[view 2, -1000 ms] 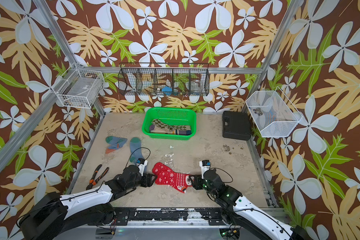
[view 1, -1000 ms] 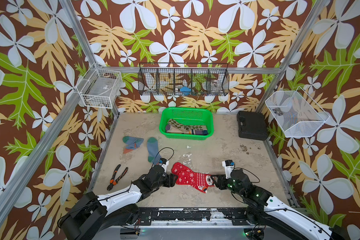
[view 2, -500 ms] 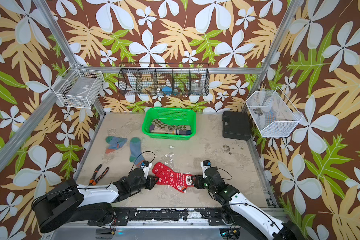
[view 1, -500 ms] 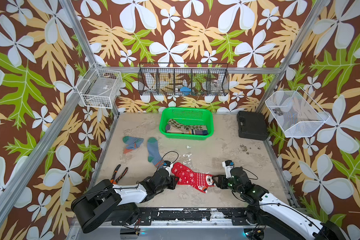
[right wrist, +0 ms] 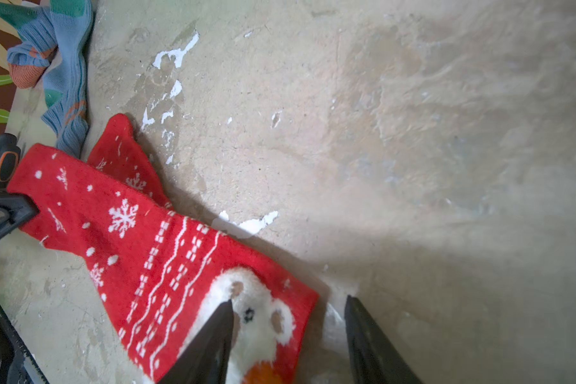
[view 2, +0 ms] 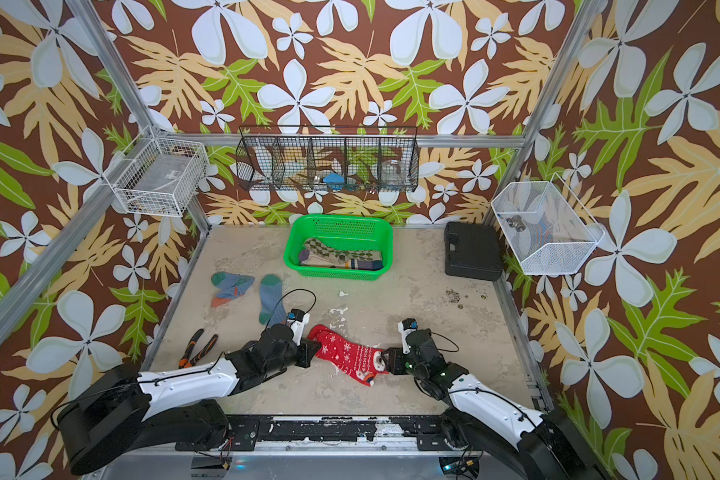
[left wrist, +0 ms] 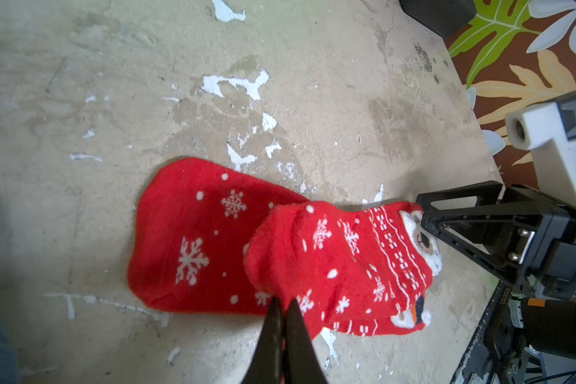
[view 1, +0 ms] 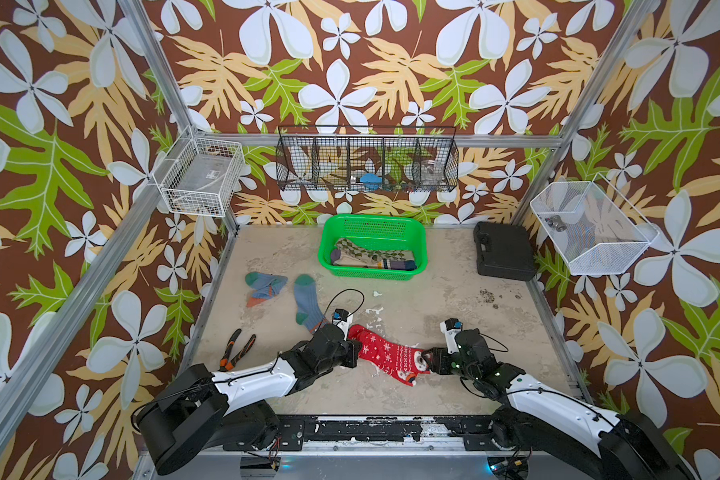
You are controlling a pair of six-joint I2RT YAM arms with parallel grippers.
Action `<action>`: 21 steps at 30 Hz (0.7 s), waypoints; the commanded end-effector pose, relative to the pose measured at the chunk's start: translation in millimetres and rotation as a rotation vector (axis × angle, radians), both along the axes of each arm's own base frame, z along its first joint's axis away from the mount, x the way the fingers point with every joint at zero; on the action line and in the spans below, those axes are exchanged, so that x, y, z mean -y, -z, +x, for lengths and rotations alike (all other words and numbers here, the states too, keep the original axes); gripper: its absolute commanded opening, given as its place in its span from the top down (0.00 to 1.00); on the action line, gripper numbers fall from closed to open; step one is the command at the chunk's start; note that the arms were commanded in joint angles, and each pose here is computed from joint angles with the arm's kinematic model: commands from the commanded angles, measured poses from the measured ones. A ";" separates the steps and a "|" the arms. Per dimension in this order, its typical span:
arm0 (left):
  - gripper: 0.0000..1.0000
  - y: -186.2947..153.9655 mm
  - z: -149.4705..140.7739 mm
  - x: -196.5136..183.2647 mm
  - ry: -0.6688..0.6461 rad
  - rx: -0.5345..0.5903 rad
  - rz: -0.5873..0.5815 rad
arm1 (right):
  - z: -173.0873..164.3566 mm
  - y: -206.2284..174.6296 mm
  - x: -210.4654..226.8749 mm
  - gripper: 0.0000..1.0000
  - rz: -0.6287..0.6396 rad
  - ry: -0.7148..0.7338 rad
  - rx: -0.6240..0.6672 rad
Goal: Place the socks together as a pair
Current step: Pick up the sock.
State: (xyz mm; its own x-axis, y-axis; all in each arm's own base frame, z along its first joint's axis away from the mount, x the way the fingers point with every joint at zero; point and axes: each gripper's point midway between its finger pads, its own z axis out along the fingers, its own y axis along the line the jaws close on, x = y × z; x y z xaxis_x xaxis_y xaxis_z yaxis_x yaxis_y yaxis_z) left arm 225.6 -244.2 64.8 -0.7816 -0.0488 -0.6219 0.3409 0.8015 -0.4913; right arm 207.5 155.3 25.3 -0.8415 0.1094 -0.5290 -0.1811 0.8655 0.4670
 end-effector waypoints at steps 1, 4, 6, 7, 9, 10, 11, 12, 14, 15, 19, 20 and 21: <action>1.00 9.7 -1.7 -0.7 0.024 -0.017 0.054 | -7.7 6.0 -5.2 0.58 0.024 -0.023 -0.047; 1.00 12.4 -0.2 1.5 0.027 -0.020 0.057 | -5.9 -1.0 -14.4 0.86 0.074 -0.040 -0.046; 1.00 8.8 3.9 -0.9 0.010 -0.003 0.071 | -3.5 -10.5 -17.9 0.99 0.095 -0.045 -0.031; 1.00 3.3 7.2 -2.1 0.003 0.016 0.080 | -2.0 -17.6 -18.9 1.00 0.105 -0.045 -0.017; 1.00 -8.3 17.0 -7.4 -0.020 0.059 0.121 | 0.4 -35.9 -22.6 1.00 0.137 -0.049 0.012; 1.00 -14.5 22.9 -11.3 -0.031 0.077 0.141 | 0.1 -47.7 -25.8 1.00 0.160 -0.058 0.026; 1.00 -20.7 28.1 -13.9 -0.040 0.091 0.147 | -1.2 -56.4 -28.9 1.00 0.176 -0.068 0.033; 1.00 -27.4 33.7 -17.2 -0.052 0.103 0.152 | -3.3 -65.2 -32.1 1.00 0.192 -0.079 0.042; 1.00 -38.8 42.5 -22.9 -0.074 0.129 0.161 | -9.5 -78.3 -39.1 1.00 0.218 -0.103 0.048; 1.00 -42.8 46.0 -25.5 -0.083 0.136 0.166 | -12.9 -83.7 -42.3 1.00 0.230 -0.113 0.049; 1.00 -43.9 56.2 -35.4 -0.115 0.130 0.197 | -25.3 -97.0 -53.4 1.00 0.279 -0.134 0.055; 1.00 -40.7 58.5 -38.5 -0.124 0.122 0.209 | -28.3 -96.0 -55.2 1.00 0.284 -0.135 0.056; 1.00 -36.4 60.4 -41.3 -0.129 0.112 0.223 | -31.4 -91.7 -56.3 1.00 0.282 -0.135 0.051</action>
State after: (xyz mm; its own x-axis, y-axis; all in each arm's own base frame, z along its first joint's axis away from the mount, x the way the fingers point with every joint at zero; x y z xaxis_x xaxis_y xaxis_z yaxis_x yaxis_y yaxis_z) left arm 284.1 -215.2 113.1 -0.6865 -0.0359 -0.7262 0.2945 0.8995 -0.3229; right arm 182.6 212.0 126.0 -0.8090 0.1288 -0.5736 -0.3614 0.6605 0.6581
